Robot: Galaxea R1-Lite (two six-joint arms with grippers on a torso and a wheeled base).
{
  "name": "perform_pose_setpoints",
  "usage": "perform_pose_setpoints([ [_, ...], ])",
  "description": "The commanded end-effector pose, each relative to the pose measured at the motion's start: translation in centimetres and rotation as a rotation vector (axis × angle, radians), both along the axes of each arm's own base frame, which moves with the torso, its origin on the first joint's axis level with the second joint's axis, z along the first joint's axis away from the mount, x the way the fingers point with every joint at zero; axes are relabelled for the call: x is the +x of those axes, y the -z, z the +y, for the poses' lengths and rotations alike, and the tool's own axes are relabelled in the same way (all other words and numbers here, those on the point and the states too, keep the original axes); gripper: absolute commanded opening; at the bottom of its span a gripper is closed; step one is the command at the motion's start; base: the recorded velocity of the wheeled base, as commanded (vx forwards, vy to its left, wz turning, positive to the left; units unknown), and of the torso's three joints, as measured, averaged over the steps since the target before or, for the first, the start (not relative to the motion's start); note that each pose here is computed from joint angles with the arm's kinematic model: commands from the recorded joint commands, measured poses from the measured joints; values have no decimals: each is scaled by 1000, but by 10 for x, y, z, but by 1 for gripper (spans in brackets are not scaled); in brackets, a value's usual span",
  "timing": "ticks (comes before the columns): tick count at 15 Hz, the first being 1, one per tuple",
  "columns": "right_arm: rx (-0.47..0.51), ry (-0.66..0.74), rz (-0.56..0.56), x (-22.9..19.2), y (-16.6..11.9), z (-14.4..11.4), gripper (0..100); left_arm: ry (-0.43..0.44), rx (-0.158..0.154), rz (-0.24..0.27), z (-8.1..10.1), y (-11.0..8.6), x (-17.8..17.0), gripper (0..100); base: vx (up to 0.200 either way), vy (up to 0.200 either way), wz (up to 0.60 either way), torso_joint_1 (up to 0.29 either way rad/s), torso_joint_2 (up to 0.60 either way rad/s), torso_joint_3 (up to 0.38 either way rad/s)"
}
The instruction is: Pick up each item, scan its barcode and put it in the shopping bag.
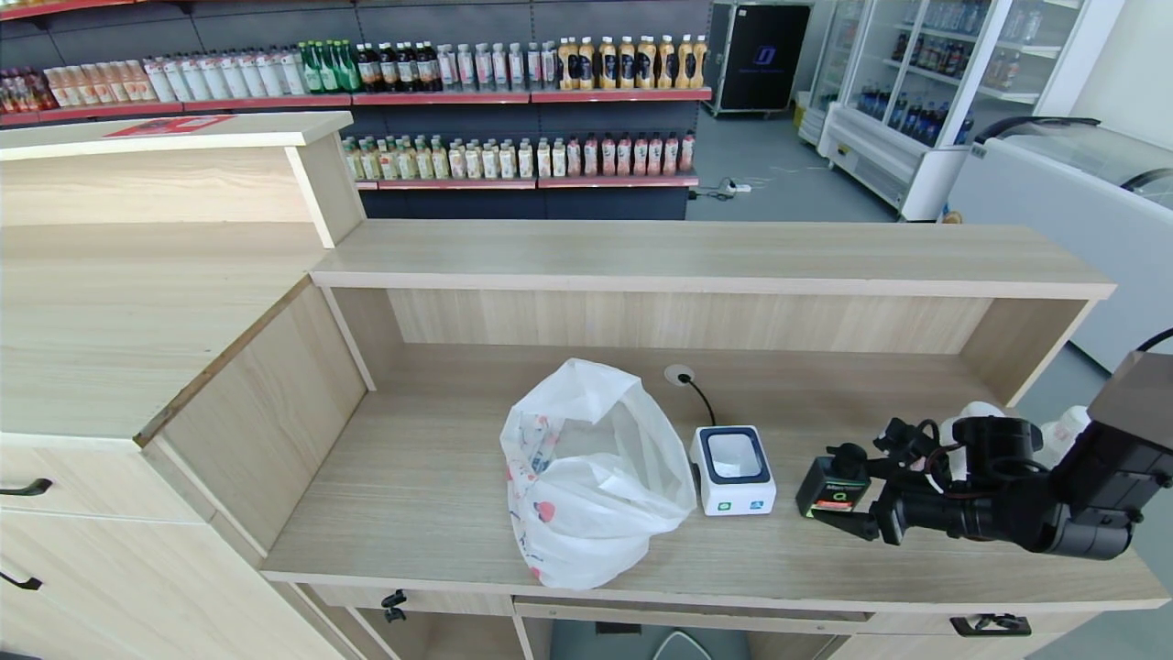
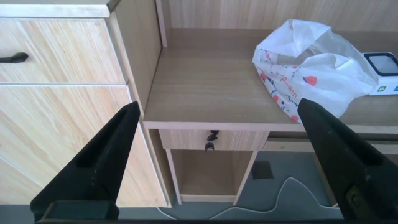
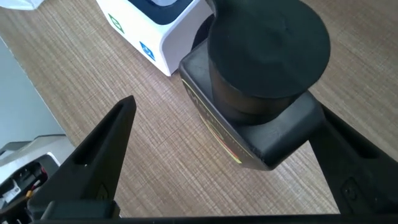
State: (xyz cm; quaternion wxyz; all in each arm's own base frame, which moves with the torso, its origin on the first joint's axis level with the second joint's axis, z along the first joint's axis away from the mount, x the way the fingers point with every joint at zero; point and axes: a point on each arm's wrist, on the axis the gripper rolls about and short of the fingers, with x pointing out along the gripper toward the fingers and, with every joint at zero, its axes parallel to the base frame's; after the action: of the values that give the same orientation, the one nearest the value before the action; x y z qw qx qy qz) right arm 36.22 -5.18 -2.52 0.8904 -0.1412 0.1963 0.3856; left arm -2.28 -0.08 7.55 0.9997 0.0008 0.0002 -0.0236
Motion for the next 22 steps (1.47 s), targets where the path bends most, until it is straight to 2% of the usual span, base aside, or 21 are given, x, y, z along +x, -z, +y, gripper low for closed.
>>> perform_pose_setpoints([
  [1,1,-5,1,3,4,1,100,0,0,1,0,0,0,100,0,0,0,0,0,0],
  [8,-1,-12,-14,15,11,1,100,0,0,1,0,0,0,100,0,0,0,0,0,0],
  [9,6,-25,-18,17,11,2,0,0,0,1,0,0,0,100,0,0,0,0,0,0],
  [14,12,-60,-12,14,12,12,0,0,0,1,0,0,0,100,0,0,0,0,0,0],
  [16,3,-55,-35,9,-1,11,0,0,0,1,0,0,0,100,0,0,0,0,0,0],
  [17,-2,-53,-58,4,-17,11,0,0,0,1,0,0,0,100,0,0,0,0,0,0],
  [20,-19,-41,-148,-37,-103,12,0,0,0,1,0,0,0,100,0,0,0,0,0,0],
  [21,-48,-48,-255,-59,-144,15,0,0,0,1,0,0,0,100,0,0,0,0,0,0],
  [22,-53,-49,-271,-61,-148,15,0,0,0,1,0,0,0,100,0,0,0,0,0,0],
])
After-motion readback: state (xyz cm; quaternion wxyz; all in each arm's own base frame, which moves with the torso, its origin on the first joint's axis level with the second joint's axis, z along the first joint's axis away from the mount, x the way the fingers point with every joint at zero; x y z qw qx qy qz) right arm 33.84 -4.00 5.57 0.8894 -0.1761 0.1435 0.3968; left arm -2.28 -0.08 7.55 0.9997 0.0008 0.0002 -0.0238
